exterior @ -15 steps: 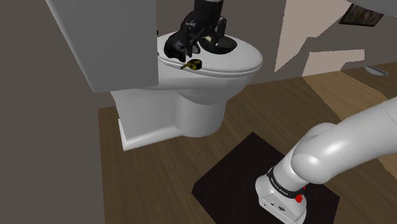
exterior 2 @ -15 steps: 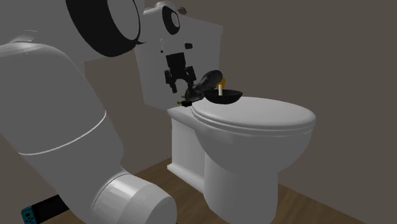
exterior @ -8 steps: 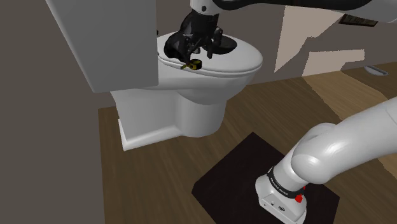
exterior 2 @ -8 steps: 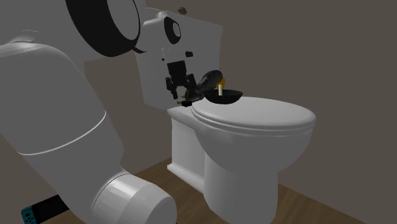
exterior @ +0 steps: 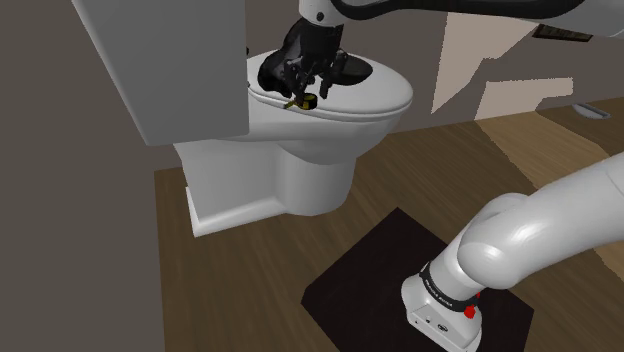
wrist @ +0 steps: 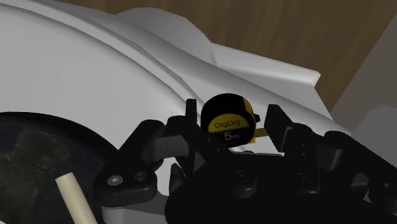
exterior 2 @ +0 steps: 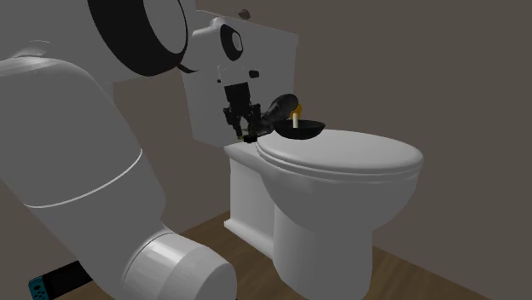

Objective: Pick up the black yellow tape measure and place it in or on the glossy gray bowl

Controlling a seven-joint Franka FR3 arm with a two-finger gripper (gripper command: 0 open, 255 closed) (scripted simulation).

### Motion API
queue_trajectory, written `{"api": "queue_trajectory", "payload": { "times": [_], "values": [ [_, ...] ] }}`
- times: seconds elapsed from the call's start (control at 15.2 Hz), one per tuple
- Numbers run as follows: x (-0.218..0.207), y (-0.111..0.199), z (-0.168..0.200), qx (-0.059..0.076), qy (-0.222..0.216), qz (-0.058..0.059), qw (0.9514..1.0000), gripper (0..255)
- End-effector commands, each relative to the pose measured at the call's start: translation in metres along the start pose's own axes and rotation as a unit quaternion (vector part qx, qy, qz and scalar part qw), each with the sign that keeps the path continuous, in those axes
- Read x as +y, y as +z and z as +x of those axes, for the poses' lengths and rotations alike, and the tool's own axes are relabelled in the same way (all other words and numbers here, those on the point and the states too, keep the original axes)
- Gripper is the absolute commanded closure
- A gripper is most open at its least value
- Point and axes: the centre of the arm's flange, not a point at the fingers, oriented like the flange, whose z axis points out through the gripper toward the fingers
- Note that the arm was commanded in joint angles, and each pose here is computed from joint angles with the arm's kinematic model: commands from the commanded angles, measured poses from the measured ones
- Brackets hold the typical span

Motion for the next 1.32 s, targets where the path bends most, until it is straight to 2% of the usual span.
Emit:
{"api": "queue_trajectory", "payload": {
  "times": [0.0, 0.46, 0.53, 0.59, 0.66, 0.73, 0.79, 1.25],
  "values": [
    [0.0, 0.0, 0.0, 0.0, 0.0, 0.0, 1.0, 255],
    [-0.001, -0.001, 0.001, 0.0, 0.0, 0.0, 1.0, 255],
    [-0.001, -0.005, 0.0, 0.004, 0.0, 0.001, 1.0, 255],
    [-0.001, -0.005, 0.0, 0.004, 0.0, 0.001, 1.0, 0],
    [-0.001, -0.012, 0.023, -0.035, -0.052, -0.003, 0.998, 0],
    [-0.004, -0.017, 0.047, -0.075, -0.104, -0.007, 0.9917, 0],
    [-0.007, -0.02, 0.065, -0.106, -0.146, -0.01, 0.9835, 0],
    [-0.006, 0.016, 0.058, -0.106, -0.146, -0.01, 0.9835, 0]
  ]
}}
